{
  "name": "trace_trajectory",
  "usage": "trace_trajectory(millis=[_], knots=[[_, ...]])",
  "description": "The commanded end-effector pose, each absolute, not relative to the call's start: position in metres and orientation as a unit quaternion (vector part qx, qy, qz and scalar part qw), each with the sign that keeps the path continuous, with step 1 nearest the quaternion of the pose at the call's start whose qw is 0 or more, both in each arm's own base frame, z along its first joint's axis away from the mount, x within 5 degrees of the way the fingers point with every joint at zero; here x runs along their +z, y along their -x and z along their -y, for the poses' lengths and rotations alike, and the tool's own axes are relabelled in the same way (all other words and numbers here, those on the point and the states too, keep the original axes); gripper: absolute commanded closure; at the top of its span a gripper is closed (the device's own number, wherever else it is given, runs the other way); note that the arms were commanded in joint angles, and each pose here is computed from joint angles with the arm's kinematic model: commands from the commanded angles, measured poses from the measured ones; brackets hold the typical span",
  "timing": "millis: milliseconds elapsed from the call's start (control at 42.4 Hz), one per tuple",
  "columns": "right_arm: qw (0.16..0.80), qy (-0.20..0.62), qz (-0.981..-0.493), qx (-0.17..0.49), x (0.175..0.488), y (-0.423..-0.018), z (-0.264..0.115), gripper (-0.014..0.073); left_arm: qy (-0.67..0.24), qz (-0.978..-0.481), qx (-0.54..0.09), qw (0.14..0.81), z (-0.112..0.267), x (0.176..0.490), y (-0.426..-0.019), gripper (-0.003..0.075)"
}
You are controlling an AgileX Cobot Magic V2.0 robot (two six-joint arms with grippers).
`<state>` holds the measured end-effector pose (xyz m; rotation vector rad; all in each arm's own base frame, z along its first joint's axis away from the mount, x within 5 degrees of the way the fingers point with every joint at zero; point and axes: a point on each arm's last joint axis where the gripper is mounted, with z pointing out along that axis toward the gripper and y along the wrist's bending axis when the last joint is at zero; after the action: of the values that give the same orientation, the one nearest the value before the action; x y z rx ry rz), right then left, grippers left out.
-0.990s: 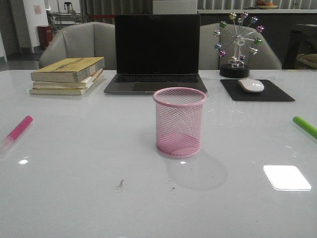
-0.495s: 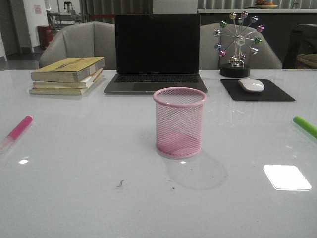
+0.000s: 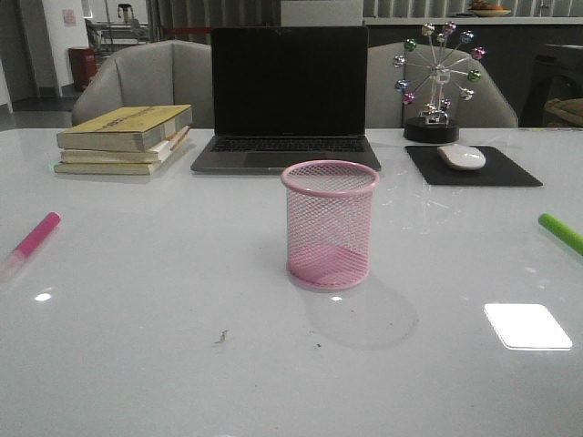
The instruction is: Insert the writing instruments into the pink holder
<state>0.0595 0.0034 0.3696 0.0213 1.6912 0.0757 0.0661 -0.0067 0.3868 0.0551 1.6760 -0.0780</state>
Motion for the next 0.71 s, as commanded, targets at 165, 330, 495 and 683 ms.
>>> trace_trajectory(millis=[165, 330, 495, 683], knots=[[0.543, -0.006, -0.839, 0.028, 0.352, -0.098, -0.004, 0.0538, -0.028, -0.815, -0.043, 0.577, 0.01, 0.373, -0.106, 0.0629], [0.47, -0.006, -0.882, 0.029, 0.336, -0.116, -0.004, 0.0538, -0.029, -0.855, -0.044, 0.517, 0.011, 0.358, -0.125, 0.0629], [0.422, -0.007, -0.906, 0.028, 0.324, -0.131, -0.004, 0.0533, -0.031, -0.881, -0.043, 0.47, 0.012, 0.345, -0.14, 0.0628], [0.385, -0.008, -0.922, 0.028, 0.313, -0.147, -0.004, 0.0252, -0.054, -0.883, -0.038, 0.464, 0.014, 0.342, -0.147, 0.039]])
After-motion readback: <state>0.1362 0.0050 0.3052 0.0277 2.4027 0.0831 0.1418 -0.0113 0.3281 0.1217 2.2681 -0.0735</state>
